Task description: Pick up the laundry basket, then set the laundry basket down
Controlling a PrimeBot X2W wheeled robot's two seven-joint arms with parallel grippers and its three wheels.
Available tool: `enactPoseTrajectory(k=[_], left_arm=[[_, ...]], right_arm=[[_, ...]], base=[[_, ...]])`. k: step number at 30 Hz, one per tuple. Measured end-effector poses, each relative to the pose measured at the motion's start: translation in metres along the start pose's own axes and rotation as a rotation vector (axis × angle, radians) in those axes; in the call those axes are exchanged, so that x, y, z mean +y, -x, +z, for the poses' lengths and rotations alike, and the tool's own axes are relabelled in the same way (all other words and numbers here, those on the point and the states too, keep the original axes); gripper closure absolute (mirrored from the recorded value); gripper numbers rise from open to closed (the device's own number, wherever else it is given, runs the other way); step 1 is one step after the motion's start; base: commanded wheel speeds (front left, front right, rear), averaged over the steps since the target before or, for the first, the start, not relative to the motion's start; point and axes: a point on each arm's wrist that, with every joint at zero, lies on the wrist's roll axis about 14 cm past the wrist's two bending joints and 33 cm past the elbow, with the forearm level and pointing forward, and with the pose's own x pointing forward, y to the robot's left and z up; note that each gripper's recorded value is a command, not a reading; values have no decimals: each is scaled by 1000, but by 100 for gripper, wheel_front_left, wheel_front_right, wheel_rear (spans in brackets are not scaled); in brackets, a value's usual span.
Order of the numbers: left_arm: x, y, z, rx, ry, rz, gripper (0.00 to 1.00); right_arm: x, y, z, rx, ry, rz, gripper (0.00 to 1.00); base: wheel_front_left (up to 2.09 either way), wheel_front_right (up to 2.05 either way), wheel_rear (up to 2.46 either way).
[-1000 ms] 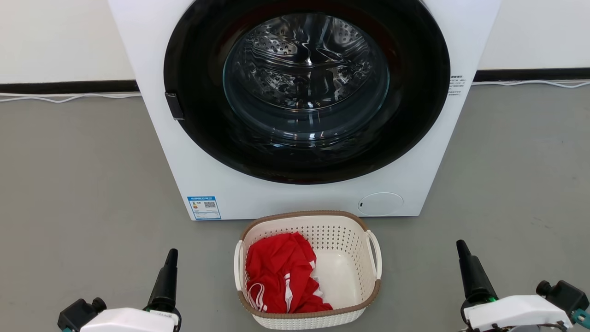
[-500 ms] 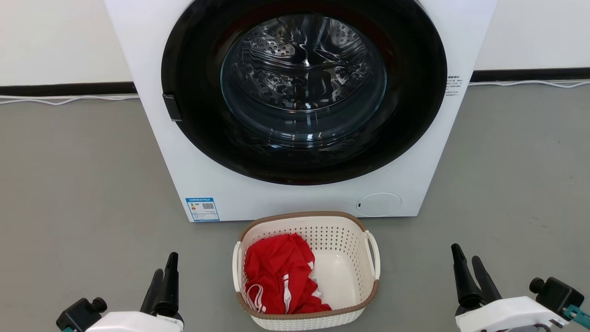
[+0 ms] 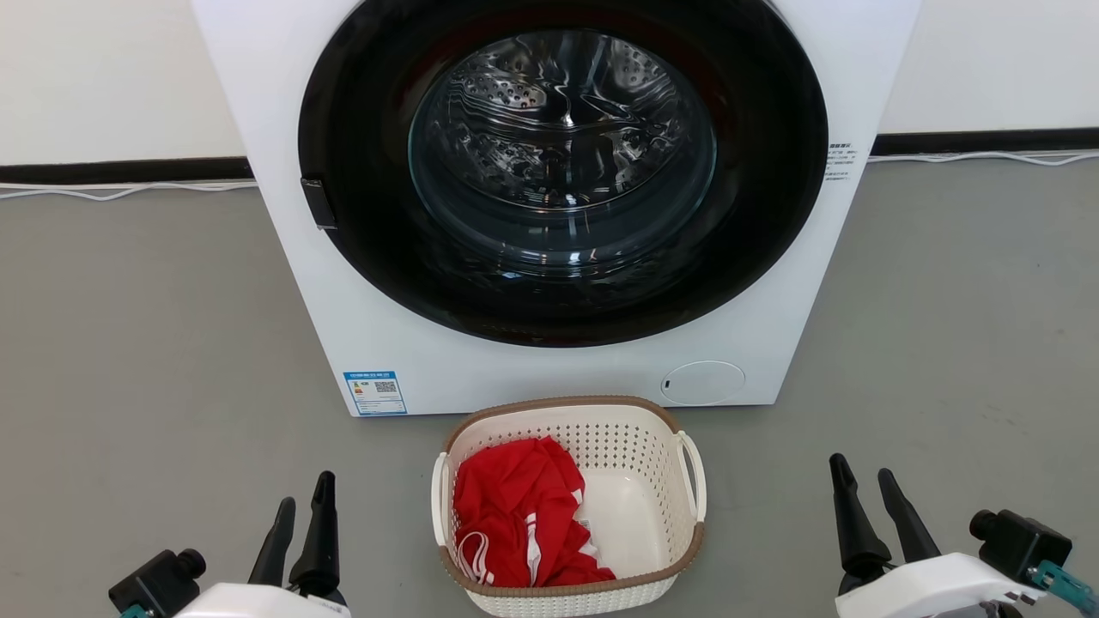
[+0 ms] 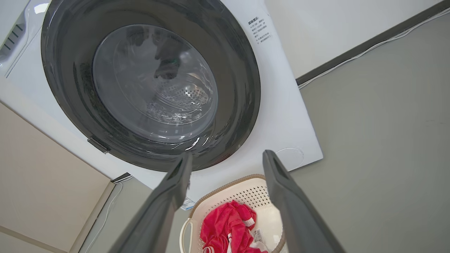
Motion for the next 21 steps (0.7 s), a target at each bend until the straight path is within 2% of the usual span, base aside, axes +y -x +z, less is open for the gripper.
enactPoseTrajectory(k=[21], left_arm=[[-6,0,1,-21,-230,-40,0]], right_arm=[[4,2,3,-24,255,30,0]], base=[[0,0,0]])
